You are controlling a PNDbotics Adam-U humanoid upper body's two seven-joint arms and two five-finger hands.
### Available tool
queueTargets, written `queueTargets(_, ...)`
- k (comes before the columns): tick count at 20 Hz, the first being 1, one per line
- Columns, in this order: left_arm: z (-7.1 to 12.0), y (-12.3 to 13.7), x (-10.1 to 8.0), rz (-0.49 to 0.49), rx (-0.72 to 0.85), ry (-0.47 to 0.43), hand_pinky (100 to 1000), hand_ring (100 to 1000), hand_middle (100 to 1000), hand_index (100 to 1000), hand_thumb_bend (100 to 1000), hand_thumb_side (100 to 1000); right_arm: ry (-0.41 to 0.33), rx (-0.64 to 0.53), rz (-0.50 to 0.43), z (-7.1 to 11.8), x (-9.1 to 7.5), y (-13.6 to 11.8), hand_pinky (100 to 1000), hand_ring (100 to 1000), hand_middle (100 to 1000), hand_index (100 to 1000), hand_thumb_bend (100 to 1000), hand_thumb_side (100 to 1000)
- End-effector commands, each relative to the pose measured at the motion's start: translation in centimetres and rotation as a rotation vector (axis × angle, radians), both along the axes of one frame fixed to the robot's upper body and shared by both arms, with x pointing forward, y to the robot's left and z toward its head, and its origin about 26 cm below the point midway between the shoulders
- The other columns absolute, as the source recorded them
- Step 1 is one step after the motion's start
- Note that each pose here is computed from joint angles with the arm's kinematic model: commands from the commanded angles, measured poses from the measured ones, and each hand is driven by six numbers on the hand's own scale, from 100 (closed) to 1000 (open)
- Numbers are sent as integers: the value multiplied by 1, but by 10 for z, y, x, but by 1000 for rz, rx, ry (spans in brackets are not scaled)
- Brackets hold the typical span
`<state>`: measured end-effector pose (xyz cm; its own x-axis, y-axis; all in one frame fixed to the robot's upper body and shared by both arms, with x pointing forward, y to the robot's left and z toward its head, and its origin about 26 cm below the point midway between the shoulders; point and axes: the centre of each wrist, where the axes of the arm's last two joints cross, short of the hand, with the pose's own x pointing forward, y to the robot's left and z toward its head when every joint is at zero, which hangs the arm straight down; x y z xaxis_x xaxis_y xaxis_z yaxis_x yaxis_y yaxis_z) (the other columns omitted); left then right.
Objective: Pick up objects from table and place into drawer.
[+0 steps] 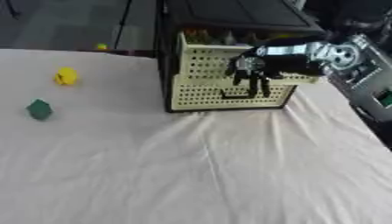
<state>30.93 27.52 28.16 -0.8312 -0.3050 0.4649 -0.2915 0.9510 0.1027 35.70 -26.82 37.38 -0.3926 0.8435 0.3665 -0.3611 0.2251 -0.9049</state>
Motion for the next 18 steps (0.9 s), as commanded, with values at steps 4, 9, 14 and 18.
queueTargets(4, 8, -1, -3, -11, 12, -25, 403, 600, 808, 812, 100, 958, -10, -8, -12, 13, -11, 3, 442, 581, 698, 867, 100, 1000)
queueTargets(9, 8, -2, -3, -20, 12, -21, 403, 600, 808, 812, 100, 959, -19, -8, -23, 15, -8, 4, 445, 585, 701, 868, 100, 1000)
queueTargets(14, 7, -3, -3, -25, 12, -19, 403, 599, 808, 812, 100, 960, -33, 12, -66, 16, 4, -2, 450, 591, 708, 873, 100, 1000)
queueTargets(18, 7, -4, -2, -30, 11, -21, 403, 600, 808, 812, 100, 960, -31, 24, -77, 13, 14, -5, 457, 595, 716, 875, 100, 1000)
